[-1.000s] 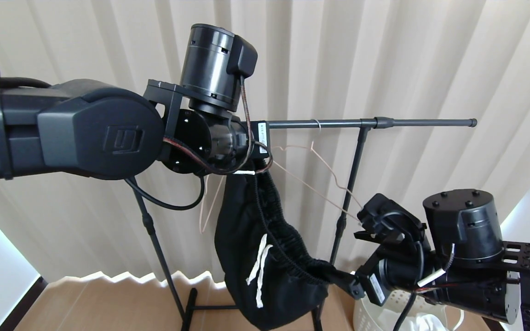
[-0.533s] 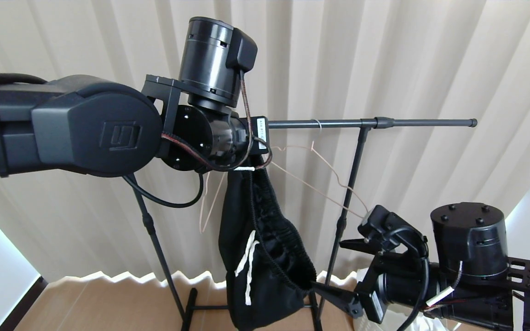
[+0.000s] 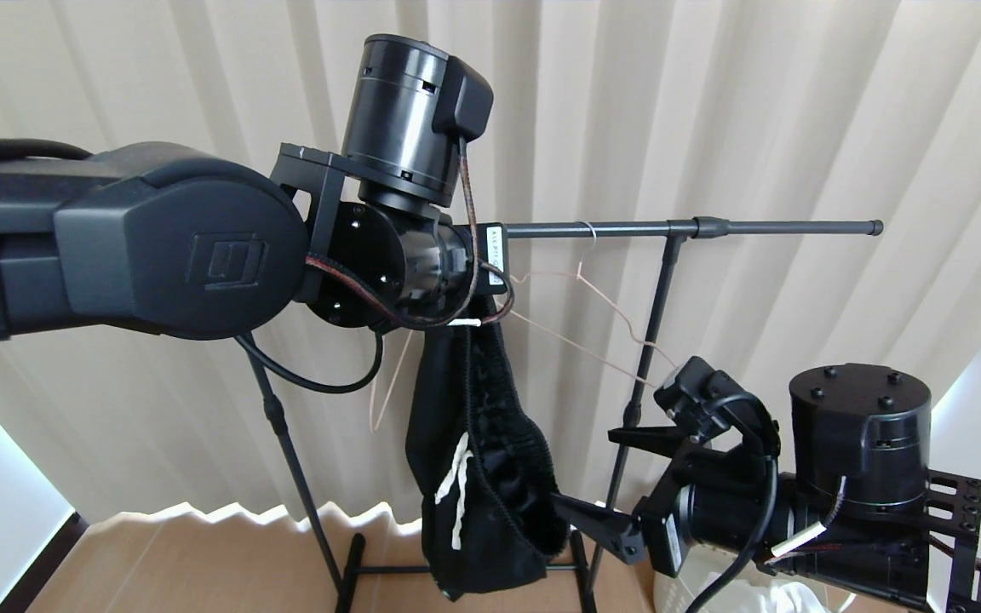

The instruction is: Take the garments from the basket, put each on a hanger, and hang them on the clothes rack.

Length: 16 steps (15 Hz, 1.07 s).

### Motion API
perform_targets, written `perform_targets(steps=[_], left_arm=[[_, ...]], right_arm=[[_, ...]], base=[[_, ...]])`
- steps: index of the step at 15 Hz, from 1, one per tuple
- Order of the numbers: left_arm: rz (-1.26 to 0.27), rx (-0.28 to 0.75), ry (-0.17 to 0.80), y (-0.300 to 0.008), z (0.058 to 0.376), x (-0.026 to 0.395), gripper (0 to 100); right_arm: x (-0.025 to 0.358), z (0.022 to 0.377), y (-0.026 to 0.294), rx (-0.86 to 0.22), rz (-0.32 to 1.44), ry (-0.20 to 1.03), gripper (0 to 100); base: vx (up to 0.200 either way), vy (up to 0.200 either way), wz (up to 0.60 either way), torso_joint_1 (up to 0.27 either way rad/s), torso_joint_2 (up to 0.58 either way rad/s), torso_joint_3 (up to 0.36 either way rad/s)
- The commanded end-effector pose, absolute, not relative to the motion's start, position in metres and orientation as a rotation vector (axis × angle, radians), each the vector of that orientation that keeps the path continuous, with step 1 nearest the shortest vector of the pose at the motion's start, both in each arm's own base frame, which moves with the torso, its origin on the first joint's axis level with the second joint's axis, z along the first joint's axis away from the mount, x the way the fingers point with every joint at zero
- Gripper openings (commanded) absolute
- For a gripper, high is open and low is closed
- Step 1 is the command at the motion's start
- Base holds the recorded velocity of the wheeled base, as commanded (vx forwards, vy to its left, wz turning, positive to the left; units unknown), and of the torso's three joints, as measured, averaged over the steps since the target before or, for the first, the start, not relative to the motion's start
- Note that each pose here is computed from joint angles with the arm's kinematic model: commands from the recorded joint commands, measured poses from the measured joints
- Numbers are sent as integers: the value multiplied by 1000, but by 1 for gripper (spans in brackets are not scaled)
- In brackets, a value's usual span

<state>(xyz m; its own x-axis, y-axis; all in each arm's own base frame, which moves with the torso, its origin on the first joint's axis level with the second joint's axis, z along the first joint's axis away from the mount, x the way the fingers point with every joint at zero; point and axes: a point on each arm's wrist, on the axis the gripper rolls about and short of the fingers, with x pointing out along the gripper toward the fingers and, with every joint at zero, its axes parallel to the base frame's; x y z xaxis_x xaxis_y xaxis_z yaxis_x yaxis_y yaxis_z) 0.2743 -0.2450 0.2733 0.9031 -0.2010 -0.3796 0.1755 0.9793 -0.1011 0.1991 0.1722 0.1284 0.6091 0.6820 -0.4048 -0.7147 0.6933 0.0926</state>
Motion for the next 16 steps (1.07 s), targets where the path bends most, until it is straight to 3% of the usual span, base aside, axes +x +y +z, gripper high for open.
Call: perform_targets(steps=[1,9,10,16], left_arm=[[-208,-60,402,-247,275,269,0],[-246,-51,402,-255,279,254,0],[-246,-51,402,-254,281,252,0],[-219,-26,445,-242,270,249,0]], right_arm=[[199,126,175,-85,817,442,100],[222,106,189,-125,652,464,100],[223,108,190,-114,653,431,0],[239,112,176,-95,577,407,0]], base=[[0,0,0,0,0,0],[0,0,0,0,0,0],[0,0,0,0,0,0],[0,0,0,0,0,0]])
